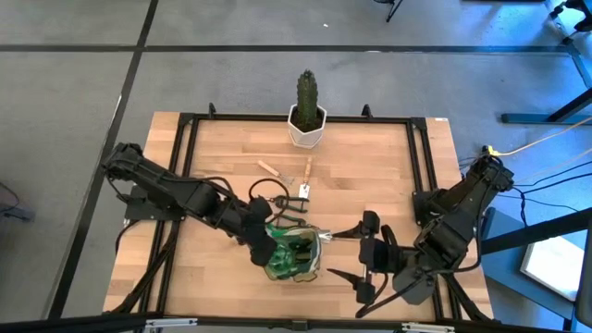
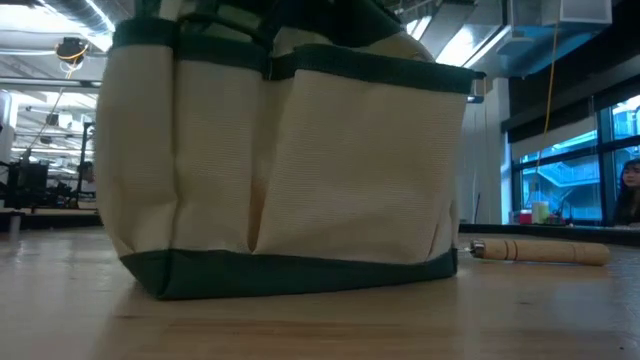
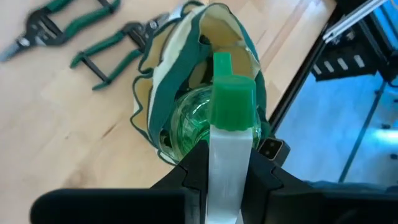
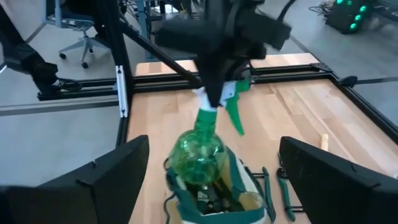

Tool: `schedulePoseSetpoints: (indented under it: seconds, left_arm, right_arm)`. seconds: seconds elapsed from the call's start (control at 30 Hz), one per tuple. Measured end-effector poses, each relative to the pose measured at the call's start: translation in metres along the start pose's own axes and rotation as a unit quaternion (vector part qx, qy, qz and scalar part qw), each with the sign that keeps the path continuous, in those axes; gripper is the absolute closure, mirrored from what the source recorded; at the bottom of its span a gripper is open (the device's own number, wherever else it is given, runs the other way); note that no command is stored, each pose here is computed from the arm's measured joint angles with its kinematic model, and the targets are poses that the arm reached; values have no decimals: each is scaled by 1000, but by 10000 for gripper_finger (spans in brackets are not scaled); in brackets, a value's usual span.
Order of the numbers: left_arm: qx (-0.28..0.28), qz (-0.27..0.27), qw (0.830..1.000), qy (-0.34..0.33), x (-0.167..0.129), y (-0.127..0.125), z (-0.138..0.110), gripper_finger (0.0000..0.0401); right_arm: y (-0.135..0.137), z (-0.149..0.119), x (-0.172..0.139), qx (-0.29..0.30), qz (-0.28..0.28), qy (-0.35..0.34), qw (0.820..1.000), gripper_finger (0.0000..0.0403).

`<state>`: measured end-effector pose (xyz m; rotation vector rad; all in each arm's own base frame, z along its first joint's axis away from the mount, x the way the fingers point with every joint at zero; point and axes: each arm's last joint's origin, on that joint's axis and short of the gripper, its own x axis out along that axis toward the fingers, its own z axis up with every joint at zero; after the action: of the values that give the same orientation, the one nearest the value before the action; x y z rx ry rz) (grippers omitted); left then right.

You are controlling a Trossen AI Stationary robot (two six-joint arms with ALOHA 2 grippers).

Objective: Pick & Place Garden tools in Gardening bag
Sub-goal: Put the spray bottle into the gardening bag

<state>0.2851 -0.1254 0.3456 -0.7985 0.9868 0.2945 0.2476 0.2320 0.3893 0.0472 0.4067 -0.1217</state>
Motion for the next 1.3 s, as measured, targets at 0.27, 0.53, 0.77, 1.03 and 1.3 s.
schedulePoseSetpoints:
  seconds: [0.27, 0.53, 0.77, 1.03, 1.3]
  left_arm:
    - [37, 11, 999, 13, 24, -1, 10, 356]
    - [128, 5, 990, 58, 43, -2, 10, 356]
    - [160, 3, 985, 69, 45, -1, 10, 356]
    - [223, -4, 972, 66, 45, -3, 8, 356]
    - [225, -6, 972, 72, 47, -1, 13, 356]
  right_arm:
    - [-3, 1, 3, 0, -5, 3, 1000, 41]
    - [-5, -1, 4, -6, -4, 14, 1000, 41]
    - [-8, -2, 7, -6, -13, 23, 1000, 41]
    - [-14, -3, 11, -2, -29, 34, 999, 41]
    - [-18, -3, 13, -6, -34, 43, 998, 41]
